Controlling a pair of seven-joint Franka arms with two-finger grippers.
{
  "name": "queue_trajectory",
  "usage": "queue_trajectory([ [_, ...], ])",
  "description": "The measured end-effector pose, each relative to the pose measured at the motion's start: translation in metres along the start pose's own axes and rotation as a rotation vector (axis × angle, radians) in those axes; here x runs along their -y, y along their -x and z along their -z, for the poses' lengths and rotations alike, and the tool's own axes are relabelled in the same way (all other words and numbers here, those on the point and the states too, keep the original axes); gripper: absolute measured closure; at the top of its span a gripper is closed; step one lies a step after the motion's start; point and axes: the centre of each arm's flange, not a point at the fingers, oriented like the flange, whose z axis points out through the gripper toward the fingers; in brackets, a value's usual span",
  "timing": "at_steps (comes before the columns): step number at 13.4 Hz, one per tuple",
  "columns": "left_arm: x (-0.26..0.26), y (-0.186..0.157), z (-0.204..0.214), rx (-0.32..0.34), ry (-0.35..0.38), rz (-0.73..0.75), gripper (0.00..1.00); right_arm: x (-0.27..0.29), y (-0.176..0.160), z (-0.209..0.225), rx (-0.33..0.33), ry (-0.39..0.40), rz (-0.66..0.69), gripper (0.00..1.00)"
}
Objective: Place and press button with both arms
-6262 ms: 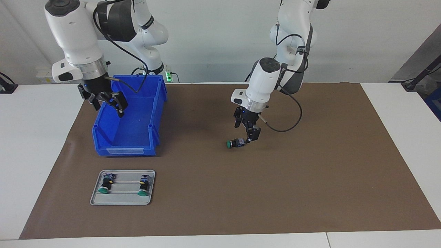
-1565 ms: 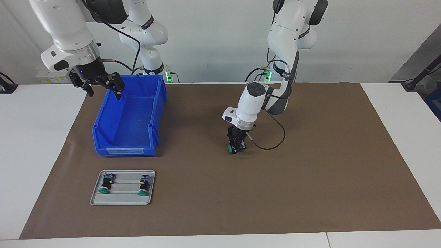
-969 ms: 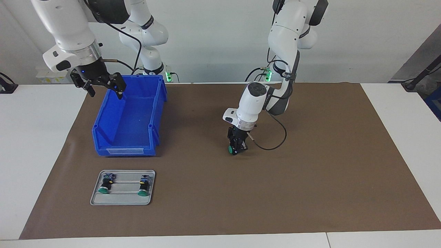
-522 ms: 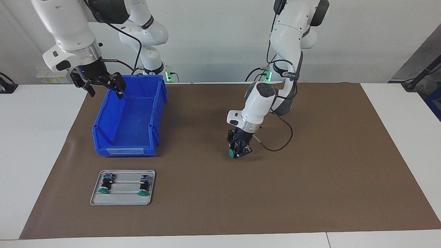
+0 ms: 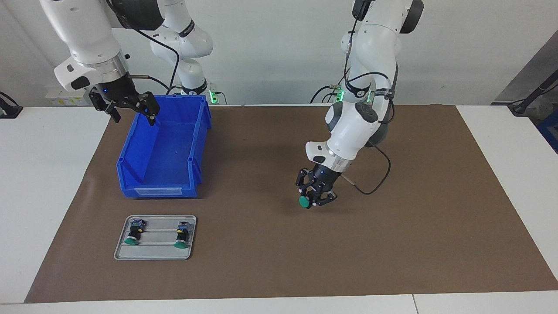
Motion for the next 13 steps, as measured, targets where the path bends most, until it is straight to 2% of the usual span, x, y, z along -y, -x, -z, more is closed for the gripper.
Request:
queue_trajectory([
  [2, 0.028, 0.0, 0.034, 0.014, 0.033, 0.047, 0.66, 0.0, 0.0, 0.0, 0.0, 0.0, 0.0, 0.0],
  [5, 0.048, 0.004, 0.075, -0.047, 0.112, 0.054, 0.66, 0.0, 0.0, 0.0, 0.0, 0.0, 0.0, 0.0],
  [6, 0.053, 0.009, 0.086, -0.046, 0.139, 0.036, 0.66, 0.0, 0.0, 0.0, 0.0, 0.0, 0.0, 0.0],
  [10, 0.087, 0.045, 0.117, 0.0, 0.225, -0.063, 0.66, 0.0, 0.0, 0.0, 0.0, 0.0, 0.0, 0.0],
  [11, 0.094, 0.054, 0.121, -0.001, 0.24, -0.083, 0.66, 0.0, 0.0, 0.0, 0.0, 0.0, 0.0, 0.0],
  [13, 0.102, 0.07, 0.121, -0.044, 0.276, -0.105, 0.66, 0.0, 0.0, 0.0, 0.0, 0.0, 0.0, 0.0],
])
